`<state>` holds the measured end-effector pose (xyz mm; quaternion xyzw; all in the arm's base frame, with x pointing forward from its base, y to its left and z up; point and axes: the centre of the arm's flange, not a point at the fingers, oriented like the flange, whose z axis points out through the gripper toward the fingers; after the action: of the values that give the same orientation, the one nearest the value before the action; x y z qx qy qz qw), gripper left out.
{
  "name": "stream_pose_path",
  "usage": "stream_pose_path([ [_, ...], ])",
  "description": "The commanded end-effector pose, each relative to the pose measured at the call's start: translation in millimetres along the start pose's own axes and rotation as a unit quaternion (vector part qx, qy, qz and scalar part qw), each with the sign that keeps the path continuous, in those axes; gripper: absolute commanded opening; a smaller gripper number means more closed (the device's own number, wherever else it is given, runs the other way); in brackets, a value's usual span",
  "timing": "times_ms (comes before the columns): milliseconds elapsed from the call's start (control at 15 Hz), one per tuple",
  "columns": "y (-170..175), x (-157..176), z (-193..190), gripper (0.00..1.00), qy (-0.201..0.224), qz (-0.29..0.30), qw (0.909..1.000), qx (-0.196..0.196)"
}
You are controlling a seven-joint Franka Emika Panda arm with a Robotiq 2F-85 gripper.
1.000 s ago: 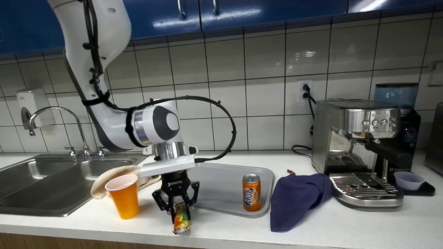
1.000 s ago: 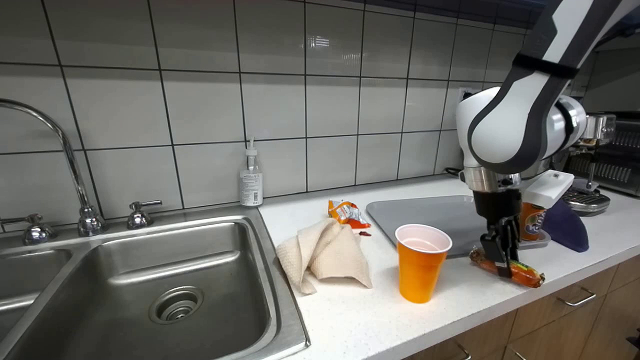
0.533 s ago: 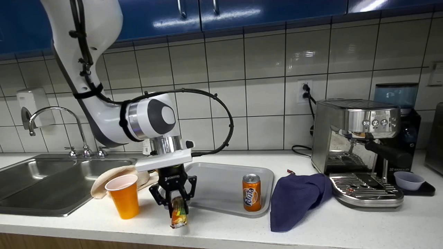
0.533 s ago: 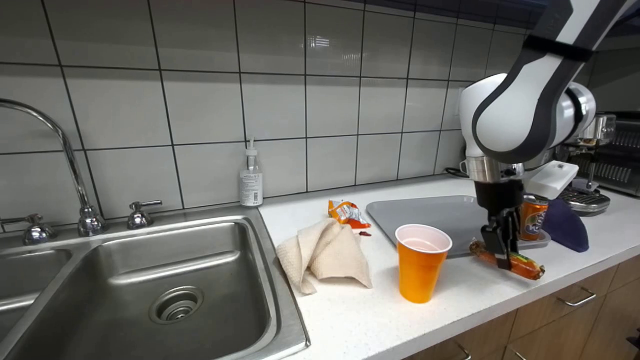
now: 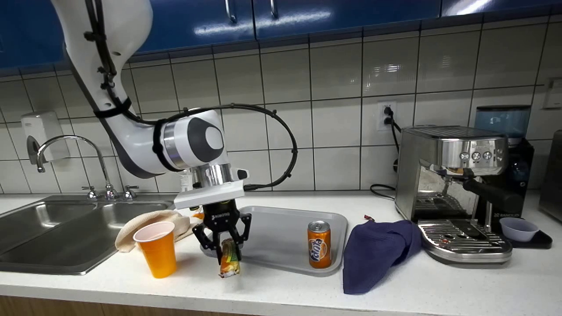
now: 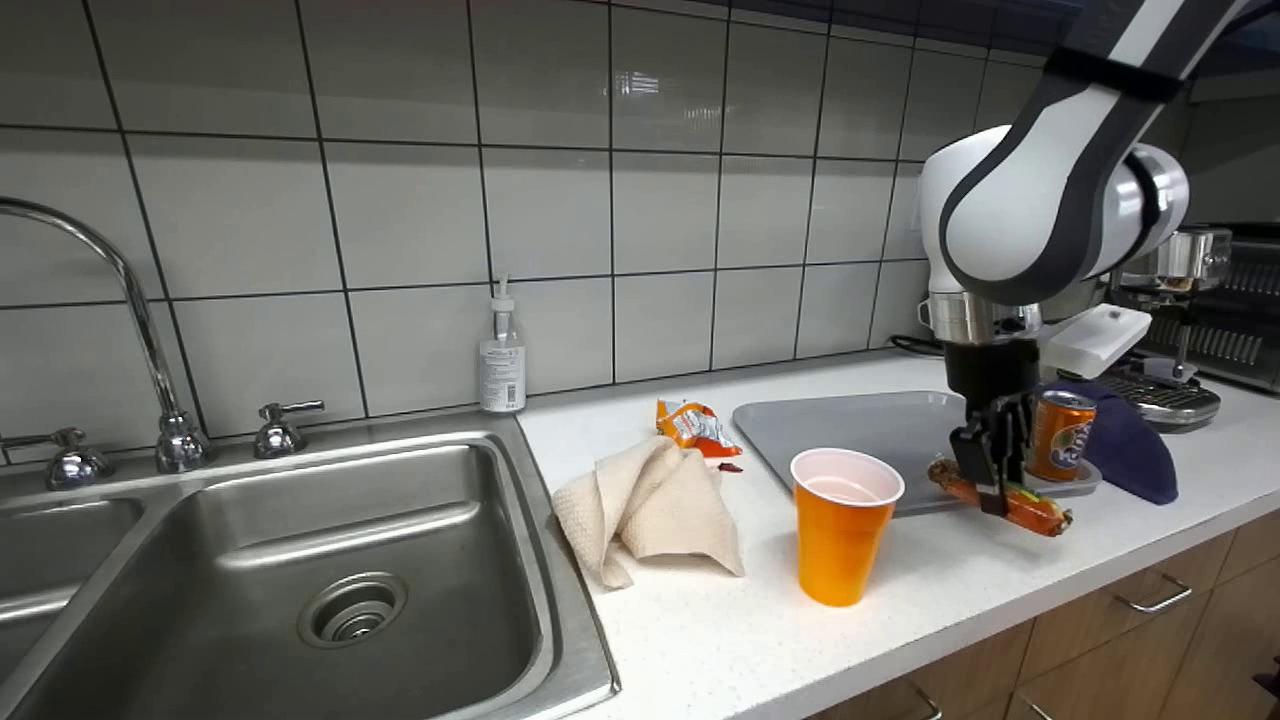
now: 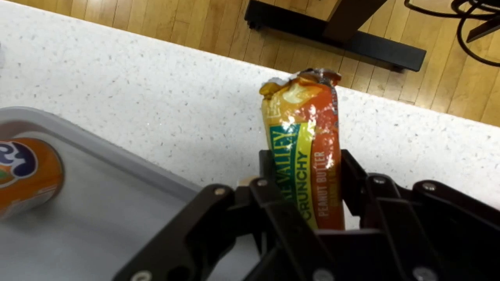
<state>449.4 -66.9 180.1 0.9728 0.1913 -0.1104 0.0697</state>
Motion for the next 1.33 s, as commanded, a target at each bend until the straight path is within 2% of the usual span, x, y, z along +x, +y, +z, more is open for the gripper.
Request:
stream_pose_path([
  [0,11,8,-15,0.18,0.010,0.022,0.9997,0.007],
  [600,53,38,-27,0.18,0.042,0.087,0.9952,0.020],
  [1267,102,63,-11,0.18,0.054,0.153,0.9866,0.018],
])
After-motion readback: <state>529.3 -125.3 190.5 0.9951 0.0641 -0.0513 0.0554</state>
